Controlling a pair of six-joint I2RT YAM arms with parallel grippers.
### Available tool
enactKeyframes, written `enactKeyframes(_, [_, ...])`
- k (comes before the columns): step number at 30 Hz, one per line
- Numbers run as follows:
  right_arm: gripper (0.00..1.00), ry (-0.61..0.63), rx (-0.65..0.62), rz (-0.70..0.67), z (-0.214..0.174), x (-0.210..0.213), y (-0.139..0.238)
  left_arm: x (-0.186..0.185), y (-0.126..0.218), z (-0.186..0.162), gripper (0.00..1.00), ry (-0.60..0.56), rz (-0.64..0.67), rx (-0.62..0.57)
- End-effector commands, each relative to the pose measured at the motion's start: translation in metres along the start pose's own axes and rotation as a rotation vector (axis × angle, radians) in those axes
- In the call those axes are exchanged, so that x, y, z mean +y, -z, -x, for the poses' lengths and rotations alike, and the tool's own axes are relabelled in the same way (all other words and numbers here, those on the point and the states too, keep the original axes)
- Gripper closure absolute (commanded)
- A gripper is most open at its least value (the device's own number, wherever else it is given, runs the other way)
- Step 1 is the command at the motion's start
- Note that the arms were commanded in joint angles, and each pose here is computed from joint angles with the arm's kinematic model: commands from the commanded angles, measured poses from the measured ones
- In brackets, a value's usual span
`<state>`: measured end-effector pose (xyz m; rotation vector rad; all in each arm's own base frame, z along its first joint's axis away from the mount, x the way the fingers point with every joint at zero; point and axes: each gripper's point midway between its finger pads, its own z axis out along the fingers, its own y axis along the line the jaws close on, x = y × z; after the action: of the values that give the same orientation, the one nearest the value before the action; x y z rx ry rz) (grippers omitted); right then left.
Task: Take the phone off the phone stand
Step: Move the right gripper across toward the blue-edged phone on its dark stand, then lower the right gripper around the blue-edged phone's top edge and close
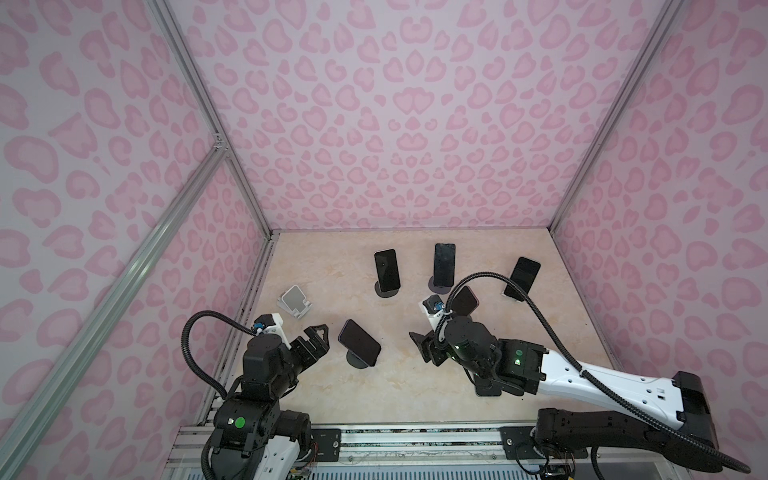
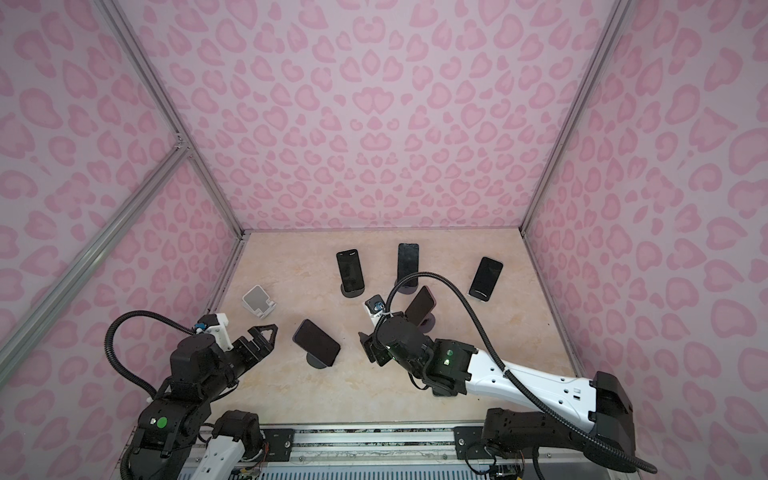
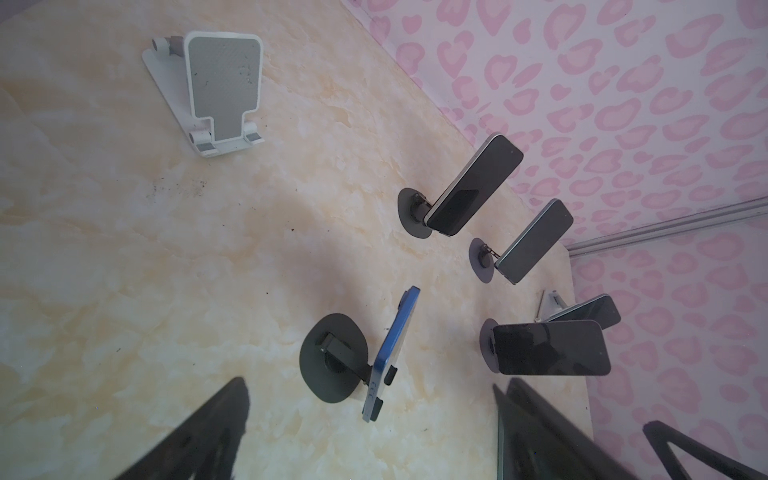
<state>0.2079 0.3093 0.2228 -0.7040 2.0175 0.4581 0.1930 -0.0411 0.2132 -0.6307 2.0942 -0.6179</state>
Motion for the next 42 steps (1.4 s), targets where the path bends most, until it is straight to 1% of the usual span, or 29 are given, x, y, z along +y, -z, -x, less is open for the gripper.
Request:
enactKeyframes(1, [0.5, -0.058, 0.011, 0.045, 0.01, 0.011, -0.018, 0.003, 0.001, 0.005, 0.03, 0.012, 0.01, -0.037])
enactKeyframes(5, [0.88, -0.101, 0.097, 0.027, -0.001, 0.017, -0.051, 0.004, 0.005, 0.007, 0.03, 0.022, 0.018, -0.05])
enactKeyframes(6, [0.95, -0.103, 0.111, 0.043, -0.004, 0.023, -0.057, 0.006, 0.005, 0.007, 0.03, 0.024, 0.024, -0.053])
enactKeyframes(7, [1.0, -0.102, 0.13, 0.065, -0.007, 0.03, -0.065, 0.007, 0.006, 0.007, 0.03, 0.024, 0.028, -0.055])
enactKeyframes(10, [1.0, -0.082, 0.171, 0.129, -0.008, 0.048, -0.079, 0.01, 0.008, 0.006, 0.03, 0.02, 0.046, -0.057])
enactKeyframes(11, [0.95, -0.063, 0.174, 0.155, -0.006, 0.054, -0.081, 0.012, 0.008, 0.007, 0.03, 0.019, 0.053, -0.06])
enactKeyframes(13, [0.78, -0.011, 0.166, 0.208, 0.0, 0.066, -0.083, 0.014, 0.008, 0.007, 0.03, 0.013, 0.067, -0.062])
enactKeyframes(14, [0.66, 0.028, 0.156, 0.245, 0.004, 0.073, -0.084, 0.015, 0.008, 0.007, 0.03, 0.011, 0.07, -0.066])
enactKeyframes(15, [0.57, 0.068, 0.148, 0.285, 0.005, 0.081, -0.085, 0.016, 0.007, 0.007, 0.03, 0.008, 0.073, -0.063])
enactKeyframes(16, [0.51, 0.102, 0.143, 0.323, 0.005, 0.087, -0.086, 0.016, 0.006, 0.006, 0.03, 0.007, 0.072, -0.06])
enactKeyframes(17, [0.41, 0.147, 0.137, 0.373, 0.005, 0.096, -0.086, 0.016, 0.004, 0.005, 0.02, 0.007, 0.074, -0.056])
enactKeyframes(18, [0.34, 0.18, 0.138, 0.411, 0.005, 0.102, -0.087, 0.016, 0.003, 0.004, 0.03, 0.007, 0.069, -0.05])
enactKeyframes(20, [0.22, 0.231, 0.139, 0.44, 0.007, 0.108, -0.092, 0.017, 0.0, 0.001, 0.02, 0.007, 0.07, -0.033])
enactKeyframes(24, [0.16, 0.293, 0.123, 0.471, 0.014, 0.114, -0.103, 0.017, -0.001, -0.001, 0.02, 0.001, 0.073, -0.021])
enactKeyframes(28, [0.09, 0.306, 0.106, 0.533, 0.021, 0.12, -0.109, 0.016, 0.003, 0.0, 0.01, -0.015, 0.07, -0.028])
enactKeyframes(32, [0.02, 0.318, 0.133, 0.536, 0.019, 0.118, -0.122, 0.017, 0.005, 0.0, 0.0, -0.025, 0.067, -0.033])
enactKeyframes(36, [0.02, 0.323, 0.136, 0.529, 0.02, 0.116, -0.131, 0.019, 0.005, -0.001, 0.01, -0.028, 0.079, -0.029])
enactKeyframes(40, [0.02, 0.334, 0.17, 0.51, 0.015, 0.114, -0.142, 0.02, 0.004, -0.001, 0.02, -0.029, 0.084, -0.026])
enactKeyframes(42, [0.02, 0.335, 0.153, 0.495, 0.026, 0.114, -0.146, 0.02, 0.004, -0.001, 0.02, -0.032, 0.086, -0.028])
